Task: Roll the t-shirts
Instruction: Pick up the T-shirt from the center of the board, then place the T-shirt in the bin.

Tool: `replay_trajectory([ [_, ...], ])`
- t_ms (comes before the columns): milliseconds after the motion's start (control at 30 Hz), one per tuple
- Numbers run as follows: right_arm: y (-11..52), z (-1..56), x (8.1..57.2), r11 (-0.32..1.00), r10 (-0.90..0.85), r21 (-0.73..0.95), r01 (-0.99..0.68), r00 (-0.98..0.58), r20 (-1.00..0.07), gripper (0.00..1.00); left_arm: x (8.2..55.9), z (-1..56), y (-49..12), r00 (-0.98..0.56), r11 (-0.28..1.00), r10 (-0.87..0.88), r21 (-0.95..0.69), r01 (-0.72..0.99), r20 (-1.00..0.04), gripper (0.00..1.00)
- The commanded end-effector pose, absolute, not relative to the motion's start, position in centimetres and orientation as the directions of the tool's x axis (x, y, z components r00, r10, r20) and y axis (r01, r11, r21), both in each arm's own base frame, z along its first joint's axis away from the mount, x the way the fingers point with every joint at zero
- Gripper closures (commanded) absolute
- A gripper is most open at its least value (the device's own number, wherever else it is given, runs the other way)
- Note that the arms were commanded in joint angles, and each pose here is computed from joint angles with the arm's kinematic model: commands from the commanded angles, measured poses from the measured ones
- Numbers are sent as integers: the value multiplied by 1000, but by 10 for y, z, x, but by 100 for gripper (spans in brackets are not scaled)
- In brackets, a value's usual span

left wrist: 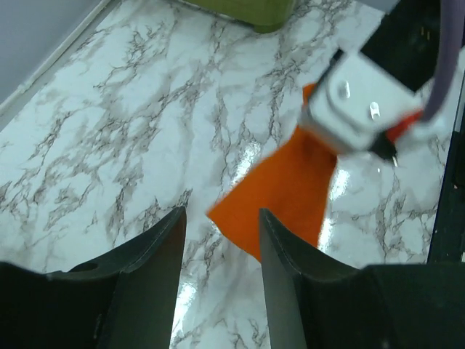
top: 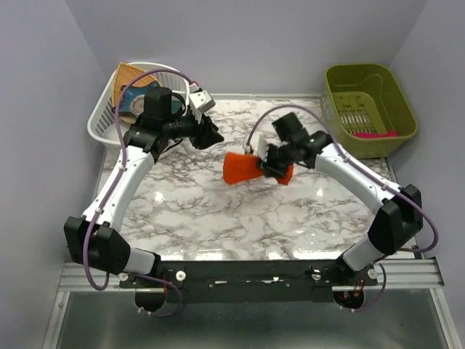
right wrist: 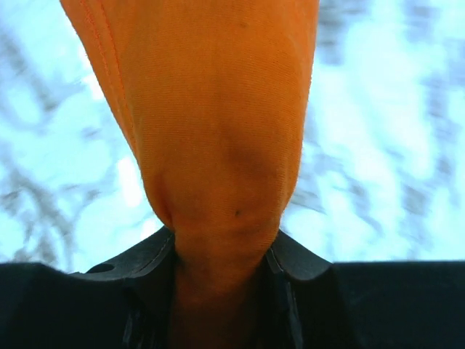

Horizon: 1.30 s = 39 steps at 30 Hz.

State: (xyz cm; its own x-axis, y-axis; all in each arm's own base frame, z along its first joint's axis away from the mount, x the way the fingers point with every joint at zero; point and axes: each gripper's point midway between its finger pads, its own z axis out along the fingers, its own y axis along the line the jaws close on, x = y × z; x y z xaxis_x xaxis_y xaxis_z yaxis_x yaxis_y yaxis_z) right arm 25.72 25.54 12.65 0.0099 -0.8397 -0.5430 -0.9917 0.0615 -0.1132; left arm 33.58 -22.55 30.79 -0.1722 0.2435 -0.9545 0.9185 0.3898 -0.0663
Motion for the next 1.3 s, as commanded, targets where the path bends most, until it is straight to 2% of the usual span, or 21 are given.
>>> replay_trajectory([
  [0, 219, 214, 346, 363, -765, -239, -901, -141, -629, 100, 330, 307, -213, -220, 493, 210, -91, 865, -953, 48],
  [133, 170, 258, 420, 569, -690, -338, -749, -212, -692, 100, 322, 296, -207, -242, 505, 238, -93, 858, -941, 48],
  [233, 125, 287, 466, 724, -588, -334, -603, -286, -757, 100, 324, 295, -206, -231, 508, 257, -73, 858, -938, 47],
  [333, 87, 299, 496, 799, -526, -330, -503, -319, -788, 100, 329, 287, -203, -253, 517, 292, -70, 853, -922, 47],
  [533, 43, 333, 525, 836, -498, -390, -387, -236, -835, 100, 332, 249, -194, -305, 524, 399, -58, 850, -865, 47],
  [700, 12, 326, 539, 866, -475, -399, -301, -245, -845, 100, 330, 214, -194, -381, 517, 492, -89, 851, -783, 48],
  [833, -13, 328, 550, 918, -376, -318, -236, -270, -886, 100, 326, 201, -195, -464, 530, 535, -148, 835, -706, 48],
  [1100, -38, 311, 563, 933, -355, -321, -164, -267, -896, 100, 330, 179, -189, -461, 484, 653, -138, 864, -600, 49],
  [1267, -56, 293, 550, 935, -353, -322, -147, -328, -876, 100, 356, 184, -201, -462, 492, 636, -136, 860, -618, 49],
])
